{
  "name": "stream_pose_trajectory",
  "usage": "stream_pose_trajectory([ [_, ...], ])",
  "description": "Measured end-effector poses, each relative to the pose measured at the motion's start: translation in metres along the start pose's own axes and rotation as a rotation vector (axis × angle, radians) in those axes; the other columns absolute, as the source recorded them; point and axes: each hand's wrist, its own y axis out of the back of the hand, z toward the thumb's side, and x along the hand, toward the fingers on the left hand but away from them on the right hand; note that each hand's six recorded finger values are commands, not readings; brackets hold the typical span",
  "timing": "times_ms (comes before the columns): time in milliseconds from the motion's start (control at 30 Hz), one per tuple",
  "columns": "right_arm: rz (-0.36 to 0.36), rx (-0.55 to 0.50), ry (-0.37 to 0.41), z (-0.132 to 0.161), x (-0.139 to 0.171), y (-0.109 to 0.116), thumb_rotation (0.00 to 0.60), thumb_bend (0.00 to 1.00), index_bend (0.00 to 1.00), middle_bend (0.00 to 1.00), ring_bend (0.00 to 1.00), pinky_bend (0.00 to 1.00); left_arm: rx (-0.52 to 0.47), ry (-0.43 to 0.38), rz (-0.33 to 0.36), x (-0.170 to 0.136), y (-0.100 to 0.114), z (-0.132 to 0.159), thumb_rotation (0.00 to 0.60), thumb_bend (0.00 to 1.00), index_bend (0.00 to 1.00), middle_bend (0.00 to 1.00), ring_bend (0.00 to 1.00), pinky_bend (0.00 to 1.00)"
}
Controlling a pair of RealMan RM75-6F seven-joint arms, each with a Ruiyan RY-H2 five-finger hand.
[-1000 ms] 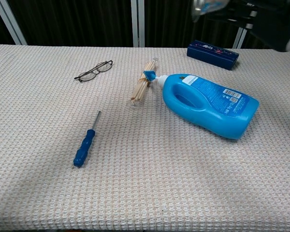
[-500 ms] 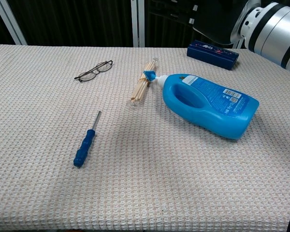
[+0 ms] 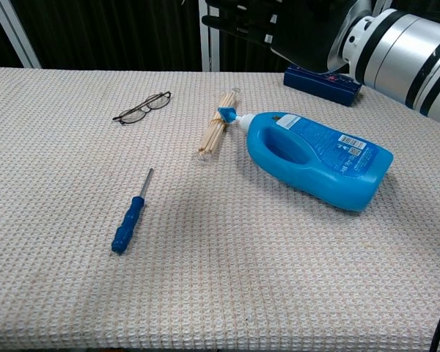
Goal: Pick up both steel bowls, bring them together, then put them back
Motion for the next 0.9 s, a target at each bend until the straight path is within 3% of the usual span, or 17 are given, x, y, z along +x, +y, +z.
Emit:
stream_pose_trajectory([
  [167,-0.014,-0.010,0.023,0.010,0.005,0.010,0.600,0.30,0.70,0.52,0.41,0.24,-0.012,0.007,0.023,-0.001,0.012,-0.003,0.600,0.29,0.51,0.45,0.35,0.52],
  [433,0.049,0.001,0.004,0.007,-0.002,-0.010,0.600,0.31,0.70,0.52,0.41,0.24,-0.023,0.000,-0.037,0.002,-0.009,-0.001,0.600,0.29,0.51,0.45,0.35,0.52],
  [567,0.040,0.009,0.005,0.005,-0.002,-0.008,0.600,0.31,0.70,0.52,0.41,0.24,-0.035,-0.004,-0.026,0.001,-0.007,-0.002,0.600,0.29,0.51,0.45,0.35,0.52],
  [700,-0.015,0.009,0.032,0.014,0.002,0.011,0.600,0.31,0.70,0.52,0.41,0.24,-0.034,-0.017,0.015,-0.001,0.008,-0.001,0.600,0.29,0.51,0.45,0.35,0.52],
  [900,-0.100,0.165,0.117,0.053,0.020,0.053,0.600,0.32,0.70,0.52,0.41,0.24,0.060,0.002,0.088,-0.015,0.055,-0.012,0.600,0.29,0.51,0.45,0.35,0.52],
])
